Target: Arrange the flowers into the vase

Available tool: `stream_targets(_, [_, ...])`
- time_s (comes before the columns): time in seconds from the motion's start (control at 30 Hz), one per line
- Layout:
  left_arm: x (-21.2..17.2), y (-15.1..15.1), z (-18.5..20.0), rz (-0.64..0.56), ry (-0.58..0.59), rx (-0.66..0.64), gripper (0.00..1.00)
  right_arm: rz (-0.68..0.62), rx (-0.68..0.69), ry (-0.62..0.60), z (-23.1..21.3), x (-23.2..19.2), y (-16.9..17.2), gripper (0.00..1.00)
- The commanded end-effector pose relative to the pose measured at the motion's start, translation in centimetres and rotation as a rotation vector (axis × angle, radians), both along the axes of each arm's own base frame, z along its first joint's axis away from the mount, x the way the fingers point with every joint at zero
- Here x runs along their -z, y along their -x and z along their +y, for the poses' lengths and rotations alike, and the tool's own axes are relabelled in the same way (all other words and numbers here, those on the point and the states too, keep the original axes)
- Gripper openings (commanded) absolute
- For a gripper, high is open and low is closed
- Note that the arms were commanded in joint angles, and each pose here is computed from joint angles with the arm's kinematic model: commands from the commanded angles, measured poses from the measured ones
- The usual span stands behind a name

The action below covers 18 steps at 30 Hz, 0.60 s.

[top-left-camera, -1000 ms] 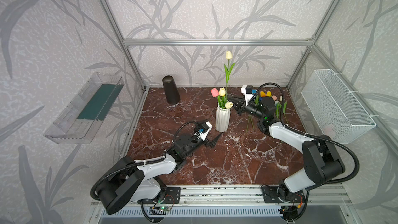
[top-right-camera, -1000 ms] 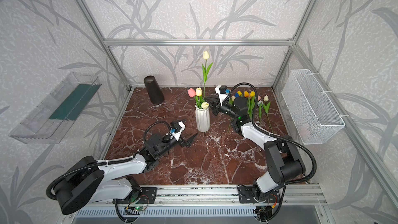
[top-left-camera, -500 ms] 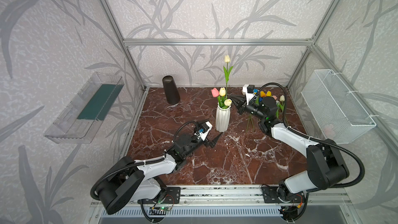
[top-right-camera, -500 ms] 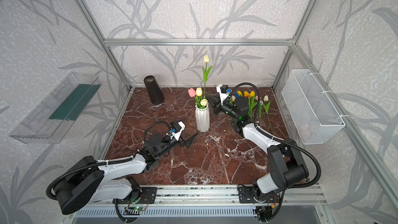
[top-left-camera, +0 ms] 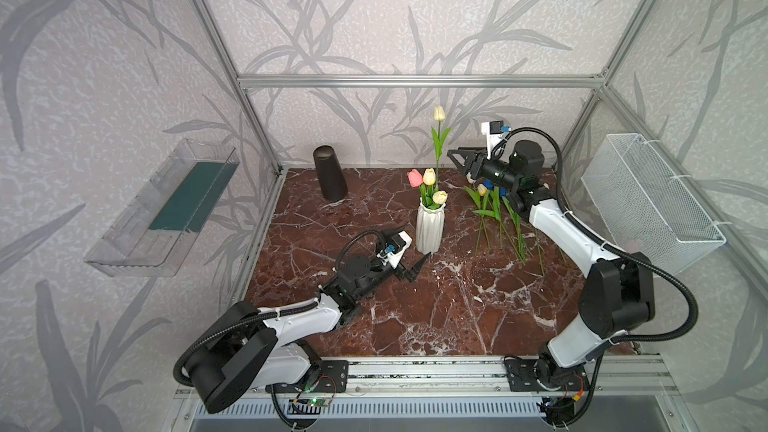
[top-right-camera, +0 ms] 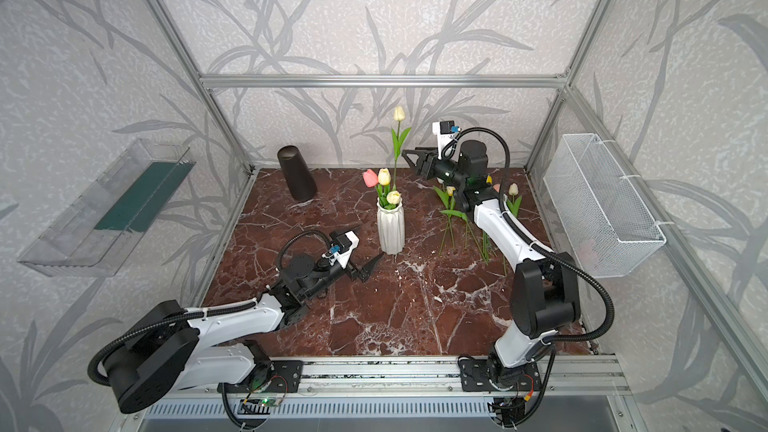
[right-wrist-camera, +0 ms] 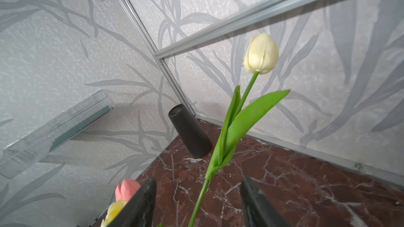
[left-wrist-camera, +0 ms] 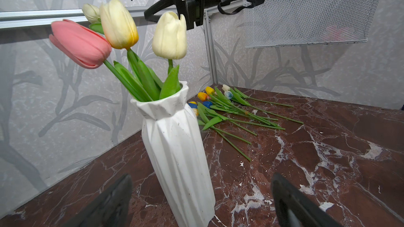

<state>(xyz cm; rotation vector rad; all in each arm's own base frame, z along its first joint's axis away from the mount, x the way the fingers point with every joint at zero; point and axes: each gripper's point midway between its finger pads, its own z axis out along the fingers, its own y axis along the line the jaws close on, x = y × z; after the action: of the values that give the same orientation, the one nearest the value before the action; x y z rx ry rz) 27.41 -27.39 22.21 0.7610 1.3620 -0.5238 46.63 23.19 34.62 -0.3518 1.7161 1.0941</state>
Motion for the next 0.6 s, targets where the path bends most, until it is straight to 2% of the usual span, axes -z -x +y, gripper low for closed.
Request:
stream_targets(0.0, [-1.5,0.1,-0.5,-0.042,0.005,0.019,0.99,0.227,-0.096,0.013,1.8,3.9,0.7,0.60])
stream_targets(0.17, [-1.4,0.1,-0.6,-0.049,-0.007,0.021,0.99,0.286,-0.150,0.019,3.0,5.3,0.1,0.57])
stream_targets(0.27, [-1.1,0.1,-0.5,-0.043,-0.015,0.022,0.99,0.295,-0.182,0.004,3.7,5.6,-0.1,0.52])
stream_targets(0.4, [-1.0,0.2,-0.4,-0.045,-0.011,0.017,0.99,0.287,-0.194,-0.010,4.2,5.6,-0.6,0.36])
stream_targets(0.47, [-0.9,0.3,-0.3,-0.041,-0.007,0.016,0.99,0.278,-0.191,-0.010,4.3,5.3,-0.7,0.32])
stream_targets(0.53, [-0.7,0.2,-0.1,-0.039,-0.010,0.010,0.99,0.265,-0.197,-0.007,4.4,4.9,-0.7,0.19])
stream_targets(0.57, [-0.6,0.2,-0.1,-0.038,-0.013,0.008,0.99,0.255,-0.202,-0.008,4.5,4.7,-0.6,0.16])
